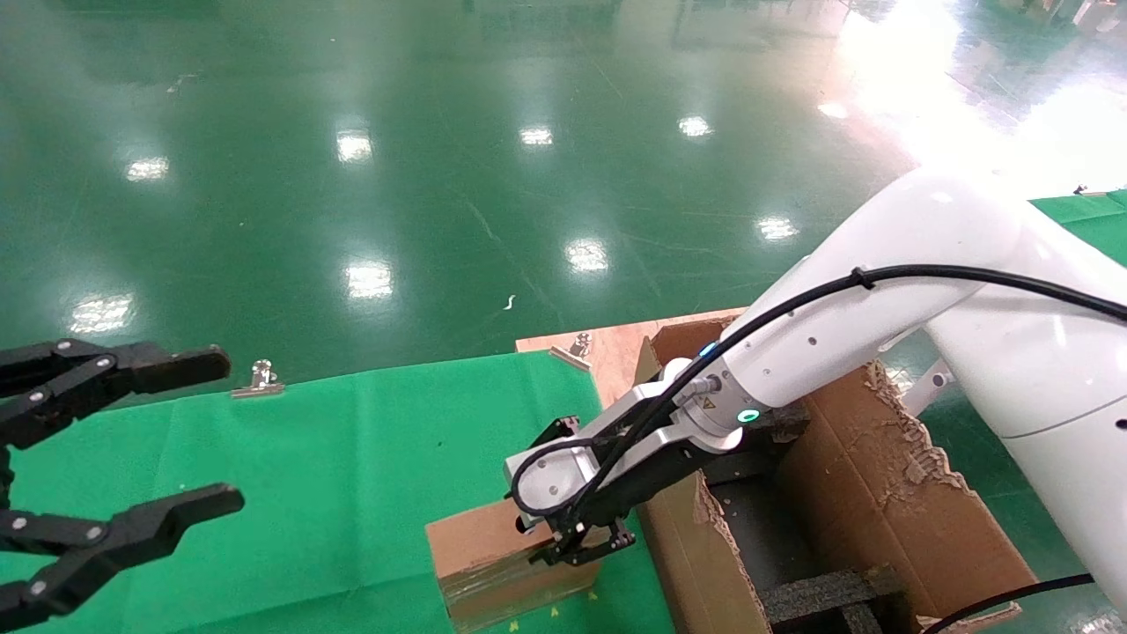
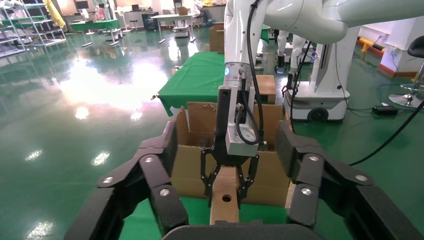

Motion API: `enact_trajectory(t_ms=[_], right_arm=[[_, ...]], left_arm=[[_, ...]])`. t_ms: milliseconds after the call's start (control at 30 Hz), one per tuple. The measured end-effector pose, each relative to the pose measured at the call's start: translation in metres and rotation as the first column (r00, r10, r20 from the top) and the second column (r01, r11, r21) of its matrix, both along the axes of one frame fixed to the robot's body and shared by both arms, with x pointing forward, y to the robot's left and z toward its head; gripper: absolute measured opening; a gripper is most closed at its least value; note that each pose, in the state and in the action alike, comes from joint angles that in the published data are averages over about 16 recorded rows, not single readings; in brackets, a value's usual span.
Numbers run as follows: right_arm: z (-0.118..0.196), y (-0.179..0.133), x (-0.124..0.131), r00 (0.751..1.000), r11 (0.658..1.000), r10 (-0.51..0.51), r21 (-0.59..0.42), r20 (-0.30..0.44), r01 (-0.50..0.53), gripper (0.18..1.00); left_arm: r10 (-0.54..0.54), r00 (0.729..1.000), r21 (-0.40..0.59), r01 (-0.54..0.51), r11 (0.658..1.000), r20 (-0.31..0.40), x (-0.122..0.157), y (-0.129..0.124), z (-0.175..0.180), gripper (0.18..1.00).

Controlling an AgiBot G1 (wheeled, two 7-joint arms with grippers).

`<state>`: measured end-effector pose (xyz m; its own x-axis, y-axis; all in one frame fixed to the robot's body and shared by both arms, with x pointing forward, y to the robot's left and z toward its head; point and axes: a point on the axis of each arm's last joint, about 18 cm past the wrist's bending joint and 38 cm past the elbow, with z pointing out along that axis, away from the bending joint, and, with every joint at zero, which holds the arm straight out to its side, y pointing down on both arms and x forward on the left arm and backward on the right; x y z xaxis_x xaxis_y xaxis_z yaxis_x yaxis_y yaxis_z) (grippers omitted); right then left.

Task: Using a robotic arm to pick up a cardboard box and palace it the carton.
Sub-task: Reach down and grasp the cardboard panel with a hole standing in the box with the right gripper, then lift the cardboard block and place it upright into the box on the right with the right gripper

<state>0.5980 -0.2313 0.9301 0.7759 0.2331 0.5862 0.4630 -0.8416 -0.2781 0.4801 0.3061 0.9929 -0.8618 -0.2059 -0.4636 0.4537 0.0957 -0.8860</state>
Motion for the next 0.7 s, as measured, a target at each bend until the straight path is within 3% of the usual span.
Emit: enact_trajectory(t_ms=[367,700], right_arm=[[0.001,-0.001,0.0,1.0,1.0,-0.005,0.006,-0.001,0.005,0.499],[0.034,-0.015,-0.002,0.999,0.997,-0.046,0.069,0.028,0.044,0.475]], left_arm=[[0.0,1.0,0.0,0.0,1.0,0.0,0.0,0.0,0.0,0.839],[0.0,1.0,0.0,0.0,1.0,0.0,0.0,0.0,0.0,0.959]])
